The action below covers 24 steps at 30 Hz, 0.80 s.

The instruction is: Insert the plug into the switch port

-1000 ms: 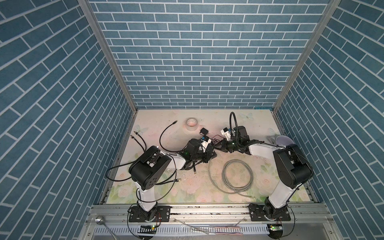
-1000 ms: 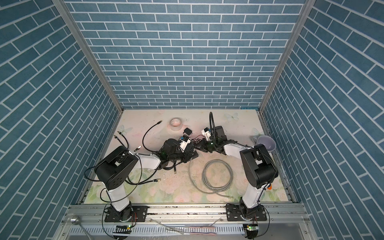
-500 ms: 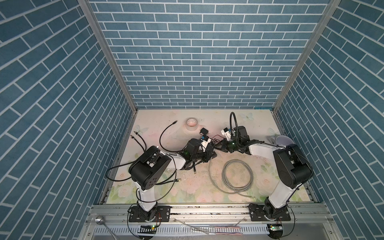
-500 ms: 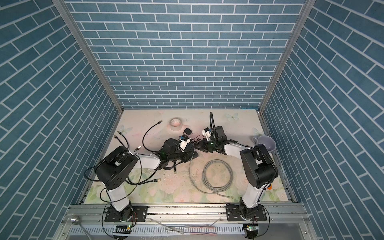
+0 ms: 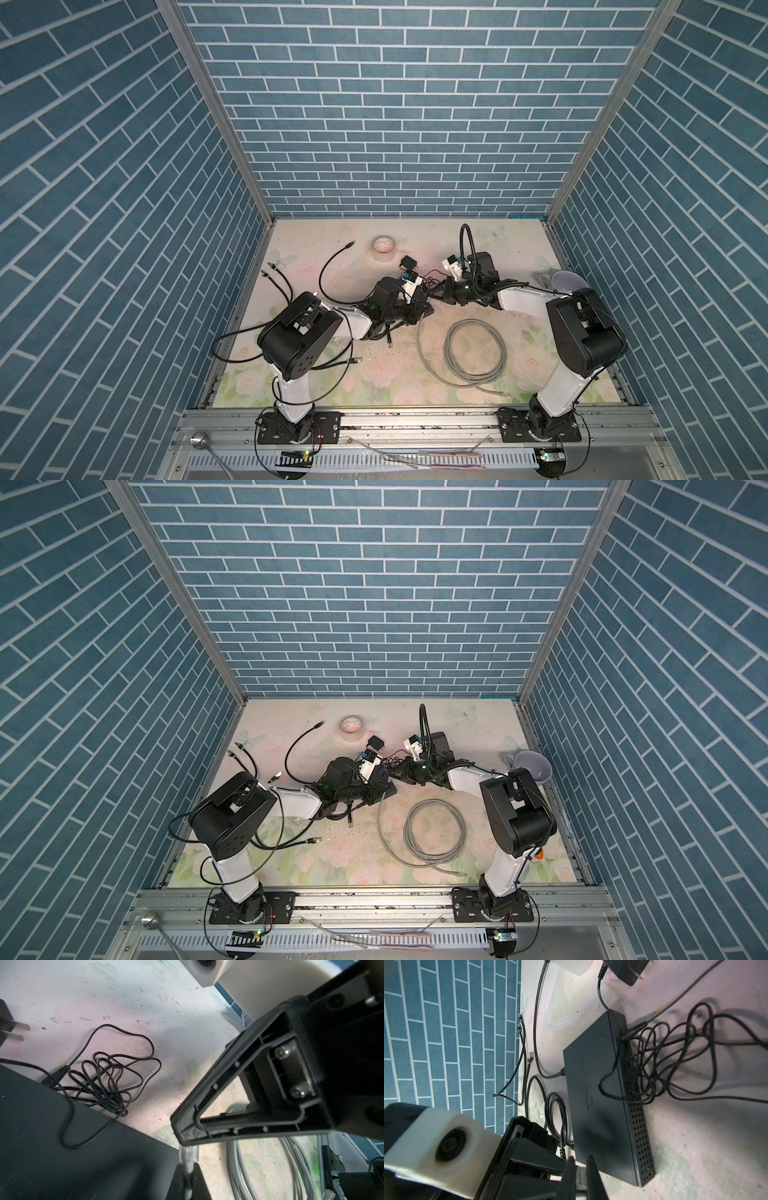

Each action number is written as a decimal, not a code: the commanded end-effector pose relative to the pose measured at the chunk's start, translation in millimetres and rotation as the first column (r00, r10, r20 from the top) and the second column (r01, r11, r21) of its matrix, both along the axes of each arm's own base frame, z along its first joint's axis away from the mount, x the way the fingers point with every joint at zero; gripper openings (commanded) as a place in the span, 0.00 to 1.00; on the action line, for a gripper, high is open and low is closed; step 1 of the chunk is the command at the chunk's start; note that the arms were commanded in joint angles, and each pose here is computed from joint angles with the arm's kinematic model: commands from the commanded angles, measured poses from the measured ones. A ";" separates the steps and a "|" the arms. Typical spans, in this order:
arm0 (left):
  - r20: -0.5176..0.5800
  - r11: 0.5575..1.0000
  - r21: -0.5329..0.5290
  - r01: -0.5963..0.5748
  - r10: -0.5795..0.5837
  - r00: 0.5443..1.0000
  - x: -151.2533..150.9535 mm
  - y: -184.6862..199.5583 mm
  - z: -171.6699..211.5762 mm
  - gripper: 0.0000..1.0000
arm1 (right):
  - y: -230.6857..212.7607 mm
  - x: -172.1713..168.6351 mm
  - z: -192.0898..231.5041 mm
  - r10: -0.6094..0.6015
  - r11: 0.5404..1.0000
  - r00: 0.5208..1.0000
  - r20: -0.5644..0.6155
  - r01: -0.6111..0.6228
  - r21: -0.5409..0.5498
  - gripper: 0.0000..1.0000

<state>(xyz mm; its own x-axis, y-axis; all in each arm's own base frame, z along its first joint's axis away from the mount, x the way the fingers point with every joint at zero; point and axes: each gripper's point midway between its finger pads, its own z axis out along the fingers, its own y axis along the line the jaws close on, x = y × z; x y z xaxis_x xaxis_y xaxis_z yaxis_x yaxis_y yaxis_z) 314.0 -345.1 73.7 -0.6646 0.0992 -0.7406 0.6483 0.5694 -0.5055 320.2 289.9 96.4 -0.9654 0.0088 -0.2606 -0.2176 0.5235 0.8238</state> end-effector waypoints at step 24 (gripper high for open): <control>0.031 1.000 -0.003 -0.016 0.016 0.999 0.9 -3.7 5.6 0.25 | 2.6 3.4 -0.5 0.003 1.000 1.000 0.005 -0.002 -0.003 0.06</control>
<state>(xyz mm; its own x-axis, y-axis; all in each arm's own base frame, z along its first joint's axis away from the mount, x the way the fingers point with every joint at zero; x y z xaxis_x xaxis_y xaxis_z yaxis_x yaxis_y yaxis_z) 312.8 -343.6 76.6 -0.6517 0.0864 -0.7535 0.6445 0.5868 -0.4902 320.0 288.8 94.4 -0.9671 0.0117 -0.2542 -0.2093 0.5314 0.8208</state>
